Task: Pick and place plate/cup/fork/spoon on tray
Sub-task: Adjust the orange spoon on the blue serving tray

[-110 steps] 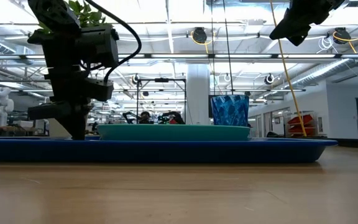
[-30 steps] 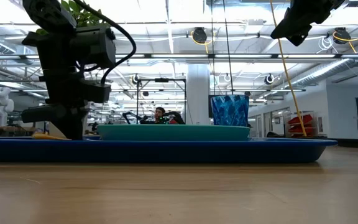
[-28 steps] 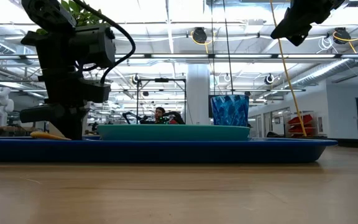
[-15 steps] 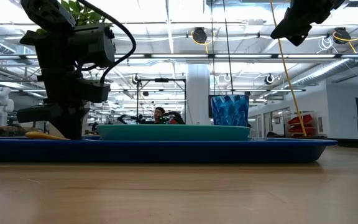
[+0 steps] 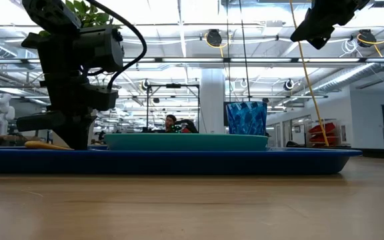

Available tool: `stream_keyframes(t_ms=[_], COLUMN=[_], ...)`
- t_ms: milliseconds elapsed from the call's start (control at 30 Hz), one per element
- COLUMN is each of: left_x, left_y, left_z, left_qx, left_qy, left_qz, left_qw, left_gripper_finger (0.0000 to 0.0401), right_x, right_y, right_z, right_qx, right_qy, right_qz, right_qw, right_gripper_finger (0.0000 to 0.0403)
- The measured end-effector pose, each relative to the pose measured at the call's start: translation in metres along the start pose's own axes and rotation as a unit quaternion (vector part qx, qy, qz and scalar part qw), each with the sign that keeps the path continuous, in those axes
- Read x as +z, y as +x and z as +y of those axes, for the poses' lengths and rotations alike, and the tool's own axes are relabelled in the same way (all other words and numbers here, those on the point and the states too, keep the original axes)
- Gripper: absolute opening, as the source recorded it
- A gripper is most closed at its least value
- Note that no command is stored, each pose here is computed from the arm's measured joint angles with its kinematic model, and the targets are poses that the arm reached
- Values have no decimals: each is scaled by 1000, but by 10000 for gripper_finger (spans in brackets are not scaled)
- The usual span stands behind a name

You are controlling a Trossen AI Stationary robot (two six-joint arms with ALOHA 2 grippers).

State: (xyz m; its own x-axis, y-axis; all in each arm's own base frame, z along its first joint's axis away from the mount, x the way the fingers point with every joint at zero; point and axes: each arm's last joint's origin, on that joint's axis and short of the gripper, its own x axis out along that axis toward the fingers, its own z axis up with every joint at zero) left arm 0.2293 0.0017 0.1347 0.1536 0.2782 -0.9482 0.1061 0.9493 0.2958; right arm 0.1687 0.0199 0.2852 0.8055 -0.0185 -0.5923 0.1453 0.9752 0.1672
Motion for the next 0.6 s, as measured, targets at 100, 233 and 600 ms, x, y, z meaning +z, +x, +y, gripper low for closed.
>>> stream_keyframes(t_ms=[100, 233, 600], left_x=[0, 0, 0], left_y=[0, 0, 0], left_z=[0, 0, 0], left_qx=[0, 0, 0], left_qy=[3, 7, 15], left_qz=[0, 0, 0], left_qw=[1000, 1000, 1000], left_gripper_finger=[3, 3, 3], right_x=[0, 0, 0], right_y=[0, 0, 0], right_z=[0, 0, 0], right_qx=[0, 0, 0], right_qy=[0, 0, 0], right_qz=[0, 0, 0], right_qw=[1000, 1000, 1000], right_gripper_finger=[0, 0, 0])
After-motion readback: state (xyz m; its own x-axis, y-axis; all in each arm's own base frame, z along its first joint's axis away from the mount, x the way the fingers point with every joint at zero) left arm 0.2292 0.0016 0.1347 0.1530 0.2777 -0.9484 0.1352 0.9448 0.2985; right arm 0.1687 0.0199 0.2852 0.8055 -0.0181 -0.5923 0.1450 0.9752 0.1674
